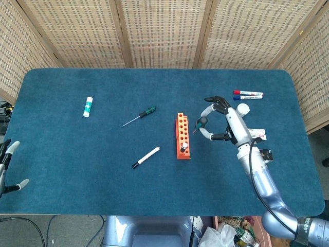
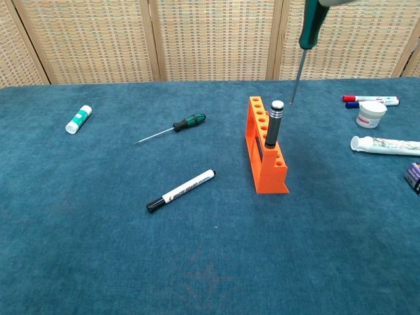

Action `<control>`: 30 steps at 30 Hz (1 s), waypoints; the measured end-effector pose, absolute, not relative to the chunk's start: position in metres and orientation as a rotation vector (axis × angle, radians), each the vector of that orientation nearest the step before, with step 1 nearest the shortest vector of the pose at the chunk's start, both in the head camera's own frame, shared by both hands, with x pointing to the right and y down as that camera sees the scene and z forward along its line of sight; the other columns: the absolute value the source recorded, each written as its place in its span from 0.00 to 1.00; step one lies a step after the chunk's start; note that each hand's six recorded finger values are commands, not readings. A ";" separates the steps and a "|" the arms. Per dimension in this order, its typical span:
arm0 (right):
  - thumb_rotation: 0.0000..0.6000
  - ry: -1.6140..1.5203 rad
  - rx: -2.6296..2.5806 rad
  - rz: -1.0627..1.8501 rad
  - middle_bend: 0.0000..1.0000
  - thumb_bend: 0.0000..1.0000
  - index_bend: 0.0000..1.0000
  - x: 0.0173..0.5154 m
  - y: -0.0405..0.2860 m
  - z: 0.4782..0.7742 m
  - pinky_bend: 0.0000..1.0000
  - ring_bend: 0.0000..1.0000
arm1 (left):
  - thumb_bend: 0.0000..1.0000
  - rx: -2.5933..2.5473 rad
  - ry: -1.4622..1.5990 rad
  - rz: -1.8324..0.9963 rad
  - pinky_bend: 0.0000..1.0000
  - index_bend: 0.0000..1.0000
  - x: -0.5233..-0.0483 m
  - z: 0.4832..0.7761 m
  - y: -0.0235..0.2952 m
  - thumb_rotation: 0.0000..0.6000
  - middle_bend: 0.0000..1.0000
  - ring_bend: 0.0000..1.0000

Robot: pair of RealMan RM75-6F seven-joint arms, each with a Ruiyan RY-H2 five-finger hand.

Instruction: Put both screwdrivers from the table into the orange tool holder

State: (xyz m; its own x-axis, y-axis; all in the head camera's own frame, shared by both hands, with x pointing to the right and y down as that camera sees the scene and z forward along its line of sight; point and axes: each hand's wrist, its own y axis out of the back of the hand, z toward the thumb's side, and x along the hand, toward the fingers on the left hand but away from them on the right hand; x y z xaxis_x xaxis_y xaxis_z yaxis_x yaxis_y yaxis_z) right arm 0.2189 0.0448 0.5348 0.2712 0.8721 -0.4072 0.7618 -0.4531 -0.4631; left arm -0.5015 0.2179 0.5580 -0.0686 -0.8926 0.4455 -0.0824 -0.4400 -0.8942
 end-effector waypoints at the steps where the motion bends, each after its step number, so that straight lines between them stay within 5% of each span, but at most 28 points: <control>1: 1.00 -1.532 -2.361 0.929 0.17 0.36 0.64 0.216 0.043 0.533 0.04 0.00 | 0.00 -1.548 1.071 -1.577 0.00 0.00 -0.502 0.558 0.218 1.00 0.00 0.00; 30: 1.00 -1.456 -2.375 1.079 0.18 0.39 0.65 0.196 0.022 0.567 0.04 0.00 | 0.00 -1.524 1.054 -1.554 0.00 0.00 -0.497 0.557 0.218 1.00 0.00 0.00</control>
State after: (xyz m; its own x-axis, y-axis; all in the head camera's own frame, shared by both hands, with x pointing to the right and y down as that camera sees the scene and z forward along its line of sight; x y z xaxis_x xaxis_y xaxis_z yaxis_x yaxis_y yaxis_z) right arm 0.1960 0.0221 0.5672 0.2688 0.8256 -0.4961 0.7149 -0.5161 -0.4717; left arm -0.4965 0.2182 0.5572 -0.0553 -0.9059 0.4200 -0.0554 -0.4172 -0.9071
